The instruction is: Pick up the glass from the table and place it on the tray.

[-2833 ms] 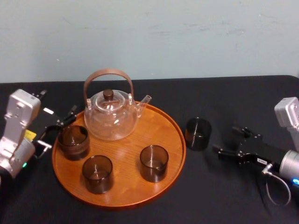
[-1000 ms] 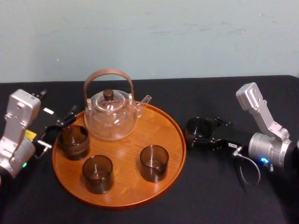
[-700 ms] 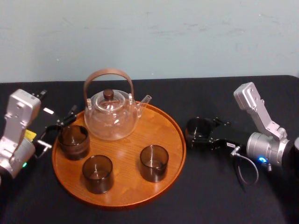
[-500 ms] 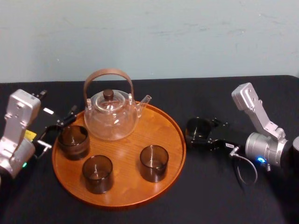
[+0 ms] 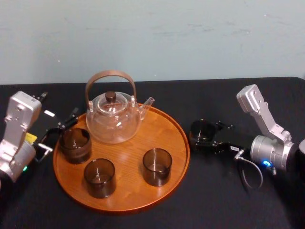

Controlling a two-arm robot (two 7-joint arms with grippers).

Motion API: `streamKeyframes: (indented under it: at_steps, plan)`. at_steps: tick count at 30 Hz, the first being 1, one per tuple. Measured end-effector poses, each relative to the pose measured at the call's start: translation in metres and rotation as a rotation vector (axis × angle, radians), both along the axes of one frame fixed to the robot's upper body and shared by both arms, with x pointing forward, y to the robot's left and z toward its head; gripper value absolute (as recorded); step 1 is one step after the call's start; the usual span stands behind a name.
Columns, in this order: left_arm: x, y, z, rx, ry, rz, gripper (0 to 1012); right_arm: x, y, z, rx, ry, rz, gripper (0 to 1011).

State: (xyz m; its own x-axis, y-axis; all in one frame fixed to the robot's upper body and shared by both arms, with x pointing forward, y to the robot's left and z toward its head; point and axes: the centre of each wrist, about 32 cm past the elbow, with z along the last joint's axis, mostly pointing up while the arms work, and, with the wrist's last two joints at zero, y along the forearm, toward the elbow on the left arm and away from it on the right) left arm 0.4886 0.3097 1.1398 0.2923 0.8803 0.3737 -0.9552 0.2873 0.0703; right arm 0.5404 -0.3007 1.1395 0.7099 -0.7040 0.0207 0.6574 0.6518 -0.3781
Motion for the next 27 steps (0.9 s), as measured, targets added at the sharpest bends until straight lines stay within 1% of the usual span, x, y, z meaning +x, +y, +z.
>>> streamKeyframes:
  at_steps: [1,2,18,23,27]
  plan:
    - [0.000,0.000,0.000,0.000,0.000,0.000,1001,0.000,0.000,0.000,0.001,0.000,0.000,916]
    - [0.000,0.000,0.000,0.000,0.000,0.000,1001,0.000,0.000,0.000,0.001,0.000,0.000,905]
    - [0.000,0.000,0.000,0.000,0.000,0.000,1001,-0.002,-0.002,0.001,0.008,-0.004,-0.002,904]
    - [0.000,0.000,0.000,0.000,0.000,0.000,1001,-0.006,-0.006,0.008,0.025,-0.020,0.003,904]
    - [0.000,0.000,0.000,0.000,0.000,0.000,1001,-0.009,-0.008,0.018,0.037,-0.045,0.004,904]
